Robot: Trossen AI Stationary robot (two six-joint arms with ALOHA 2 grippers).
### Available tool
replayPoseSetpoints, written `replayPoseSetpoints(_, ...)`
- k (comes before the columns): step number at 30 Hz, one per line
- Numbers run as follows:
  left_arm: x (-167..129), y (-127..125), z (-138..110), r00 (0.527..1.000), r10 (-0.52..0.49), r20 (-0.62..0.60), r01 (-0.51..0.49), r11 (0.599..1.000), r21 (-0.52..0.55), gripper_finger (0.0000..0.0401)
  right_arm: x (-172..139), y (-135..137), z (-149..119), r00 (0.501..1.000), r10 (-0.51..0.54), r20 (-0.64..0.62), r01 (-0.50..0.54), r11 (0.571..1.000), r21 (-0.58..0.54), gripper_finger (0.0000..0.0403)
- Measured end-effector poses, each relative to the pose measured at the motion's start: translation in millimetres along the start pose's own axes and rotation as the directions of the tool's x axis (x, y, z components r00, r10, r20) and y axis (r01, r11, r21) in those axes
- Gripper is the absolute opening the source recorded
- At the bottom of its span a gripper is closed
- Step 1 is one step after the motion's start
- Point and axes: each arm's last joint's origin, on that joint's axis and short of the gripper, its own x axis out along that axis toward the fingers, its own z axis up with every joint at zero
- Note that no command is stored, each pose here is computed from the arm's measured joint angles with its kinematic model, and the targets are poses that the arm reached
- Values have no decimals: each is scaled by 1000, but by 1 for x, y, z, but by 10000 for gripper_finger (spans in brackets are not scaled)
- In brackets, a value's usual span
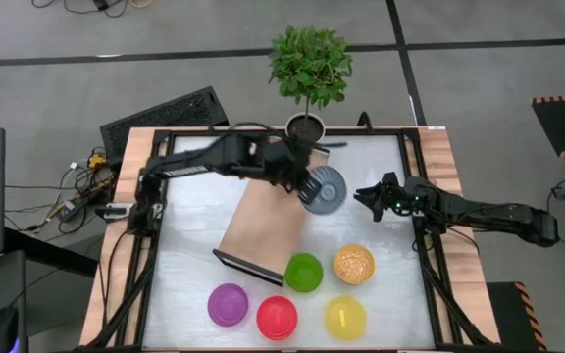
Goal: Place and stack bowls onto a shelf
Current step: Stack the blue patterned bowl on top of the red patterned bowl on the shelf
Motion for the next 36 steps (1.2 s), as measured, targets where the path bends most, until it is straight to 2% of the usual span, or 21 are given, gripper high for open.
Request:
replayPoseSetpoints(4,-17,28,8,992,123,-11,-123,992,-16,0,0,0,0,1000,0,0,0,1000,0,164)
replayPoseSetpoints(9,-18,63,17,973,215,-86,-217,976,-18,0,0,0,0,1000,0,0,0,1000,0,164)
replayPoseSetpoints(14,-6,81,23,964,210,-163,-212,977,8,0,0,0,0,1000,-1,0,1,1000,0,164)
replayPoseSetpoints(22,21,103,18,938,228,-261,-231,973,21,0,0,0,0,1000,-1,1,1,1000,-1,164)
replayPoseSetpoints(36,27,106,19,942,208,-263,-208,978,28,0,0,0,0,1000,-3,2,3,1000,-11,164)
